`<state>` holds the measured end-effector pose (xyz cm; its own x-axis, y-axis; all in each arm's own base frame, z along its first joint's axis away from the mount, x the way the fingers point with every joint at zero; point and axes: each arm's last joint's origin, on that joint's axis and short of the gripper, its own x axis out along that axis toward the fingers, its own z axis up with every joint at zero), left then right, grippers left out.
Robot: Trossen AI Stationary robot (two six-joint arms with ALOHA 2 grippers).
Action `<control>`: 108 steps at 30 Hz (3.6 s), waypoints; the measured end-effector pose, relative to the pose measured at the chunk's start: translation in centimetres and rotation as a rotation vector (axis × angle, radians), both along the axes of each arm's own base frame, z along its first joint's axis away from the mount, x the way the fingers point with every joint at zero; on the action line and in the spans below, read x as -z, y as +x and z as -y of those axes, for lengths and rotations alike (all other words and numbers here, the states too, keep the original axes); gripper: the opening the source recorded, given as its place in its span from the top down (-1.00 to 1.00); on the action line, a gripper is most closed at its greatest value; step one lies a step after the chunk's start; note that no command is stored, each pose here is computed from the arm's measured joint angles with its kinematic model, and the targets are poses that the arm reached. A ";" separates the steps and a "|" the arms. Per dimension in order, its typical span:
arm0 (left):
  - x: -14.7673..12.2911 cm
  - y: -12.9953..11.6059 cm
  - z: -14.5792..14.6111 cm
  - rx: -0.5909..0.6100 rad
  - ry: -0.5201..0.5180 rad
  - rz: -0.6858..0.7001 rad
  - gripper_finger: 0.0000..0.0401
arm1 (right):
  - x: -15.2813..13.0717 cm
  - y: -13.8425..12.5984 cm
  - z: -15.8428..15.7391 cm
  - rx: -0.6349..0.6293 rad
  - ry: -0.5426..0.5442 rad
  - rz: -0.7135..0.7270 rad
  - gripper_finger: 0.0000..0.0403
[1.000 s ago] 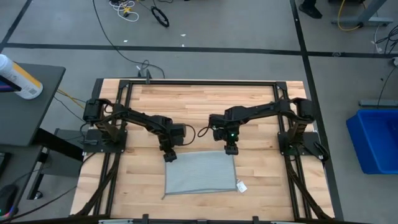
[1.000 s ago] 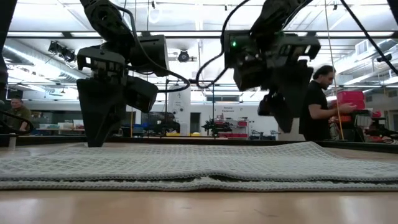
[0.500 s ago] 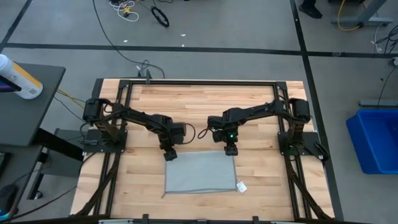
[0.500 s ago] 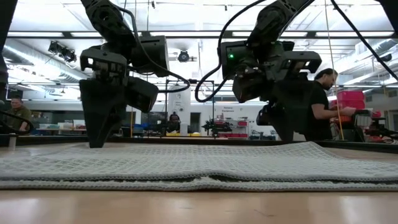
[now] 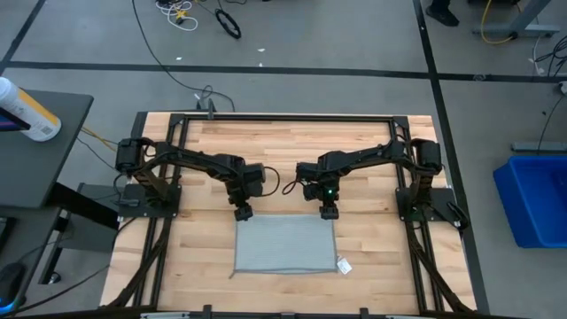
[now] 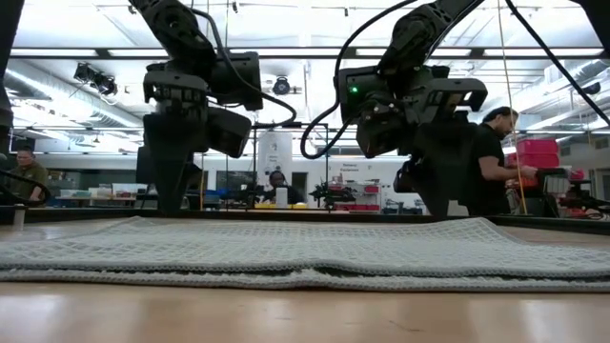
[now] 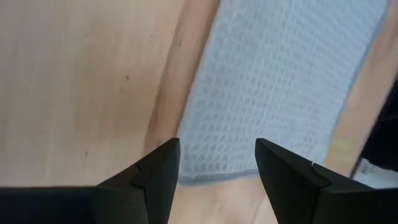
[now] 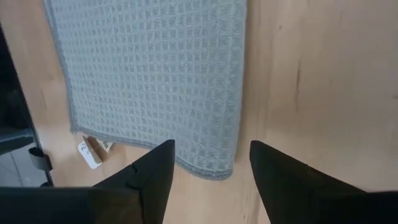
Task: Fold microfiber towels
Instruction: Fold the gray microfiber towel
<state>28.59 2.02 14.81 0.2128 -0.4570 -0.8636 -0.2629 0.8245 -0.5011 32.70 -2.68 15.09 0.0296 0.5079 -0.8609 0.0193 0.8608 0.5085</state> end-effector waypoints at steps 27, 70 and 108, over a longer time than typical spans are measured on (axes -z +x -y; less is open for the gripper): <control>2.4 -1.8 -1.2 -0.033 -0.054 0.011 -0.10 | 0.0 0.0 -0.1 0.002 0.022 0.001 0.00; 3.9 -1.2 -0.6 -0.016 -0.121 -0.041 -0.10 | 2.7 -0.7 -0.1 -0.007 0.031 -0.028 0.05; 5.2 -0.8 -1.0 -0.006 -0.192 -0.026 0.06 | 4.7 -0.8 0.6 0.018 0.057 -0.027 0.37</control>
<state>27.76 3.06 9.56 0.1950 -0.6126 -0.7660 -0.2819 0.7130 -0.6420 31.94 -3.33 10.40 0.0166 0.5556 -0.8313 0.0492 0.8300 0.5556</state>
